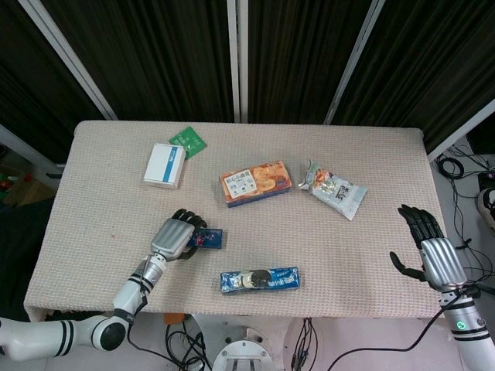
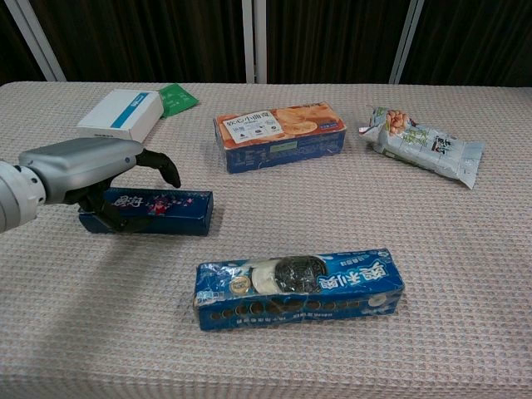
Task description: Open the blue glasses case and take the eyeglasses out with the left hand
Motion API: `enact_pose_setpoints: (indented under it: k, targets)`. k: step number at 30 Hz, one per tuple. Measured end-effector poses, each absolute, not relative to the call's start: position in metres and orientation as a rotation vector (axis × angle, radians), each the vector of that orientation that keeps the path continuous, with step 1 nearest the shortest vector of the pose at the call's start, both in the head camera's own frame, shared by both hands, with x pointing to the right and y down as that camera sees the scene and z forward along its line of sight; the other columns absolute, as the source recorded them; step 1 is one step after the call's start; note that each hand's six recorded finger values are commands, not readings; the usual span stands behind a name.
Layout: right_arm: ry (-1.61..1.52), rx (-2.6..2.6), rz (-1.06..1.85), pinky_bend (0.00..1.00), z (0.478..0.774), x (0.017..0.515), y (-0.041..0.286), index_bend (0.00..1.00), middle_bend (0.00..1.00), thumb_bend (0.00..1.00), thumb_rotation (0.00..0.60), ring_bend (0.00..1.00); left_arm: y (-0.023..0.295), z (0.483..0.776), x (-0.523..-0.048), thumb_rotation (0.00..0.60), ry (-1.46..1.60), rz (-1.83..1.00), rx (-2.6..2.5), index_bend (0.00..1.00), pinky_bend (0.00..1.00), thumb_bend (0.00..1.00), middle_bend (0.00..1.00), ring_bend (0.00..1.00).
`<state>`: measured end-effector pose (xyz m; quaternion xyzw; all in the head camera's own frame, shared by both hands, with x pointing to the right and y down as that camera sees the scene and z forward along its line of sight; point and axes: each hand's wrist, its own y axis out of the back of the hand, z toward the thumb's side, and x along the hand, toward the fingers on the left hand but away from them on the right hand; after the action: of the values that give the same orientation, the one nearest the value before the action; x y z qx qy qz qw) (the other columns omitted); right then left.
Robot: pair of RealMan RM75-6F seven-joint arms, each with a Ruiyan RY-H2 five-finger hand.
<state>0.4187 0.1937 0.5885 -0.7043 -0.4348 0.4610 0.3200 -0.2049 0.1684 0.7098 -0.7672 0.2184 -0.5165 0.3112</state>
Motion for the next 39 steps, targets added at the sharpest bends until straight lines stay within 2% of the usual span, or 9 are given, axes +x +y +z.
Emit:
enact_pose_setpoints:
  k: [4,16,18,20,23,24,30,34,39]
  targets:
    - [-1.145,-1.852,1.215,0.0,0.589,0.42,0.195,0.01,0.05,0.32,0.6,0.0,0.167,0.71,-0.207,0.6,0.589,-1.371,-2.027,0.32,0.12,0.38,0.28,0.16]
    - [-1.17,-1.855,1.218,0.0,0.589,0.424,0.2,0.01,0.05,0.32,0.6,0.0,0.159,0.713,-0.218,0.599,0.644,-1.376,-2.034,0.43,0.12,0.54,0.44,0.26]
    - [-1.174,-1.859,1.22,0.0,0.589,0.425,0.201,0.01,0.05,0.32,0.6,0.0,0.157,0.713,-0.221,0.556,0.664,-1.373,-2.038,0.43,0.12,0.55,0.45,0.26]
    - [-1.177,-1.861,1.22,0.0,0.589,0.425,0.201,0.01,0.05,0.32,0.6,0.0,0.153,0.712,-0.227,0.405,0.683,-1.375,-2.037,0.43,0.12,0.56,0.45,0.27]
    - [-1.18,-1.864,1.218,0.0,0.589,0.425,0.201,0.01,0.05,0.32,0.6,0.0,0.146,0.712,-0.234,0.057,0.705,-1.387,-2.026,0.39,0.12,0.59,0.45,0.28]
    - [-1.181,-1.865,1.217,0.0,0.59,0.425,0.201,0.01,0.05,0.32,0.6,0.0,0.145,0.712,-0.236,0.014,0.713,-1.391,-2.026,0.38,0.12,0.6,0.44,0.28]
    - [-1.185,-1.871,1.22,0.0,0.591,0.427,0.203,0.01,0.05,0.32,0.6,0.0,0.135,0.715,-0.251,0.0,0.723,-1.436,-1.991,0.34,0.12,0.6,0.41,0.27]
    - [-1.191,-1.87,1.219,0.0,0.59,0.428,0.203,0.01,0.05,0.32,0.6,0.0,0.132,0.718,-0.262,0.0,0.709,-1.483,-1.964,0.24,0.12,0.6,0.32,0.22]
    - [-1.2,-1.867,1.219,0.0,0.59,0.43,0.204,0.01,0.05,0.32,0.6,0.0,0.128,0.721,-0.281,0.0,0.699,-1.554,-1.908,0.23,0.12,0.6,0.3,0.22]
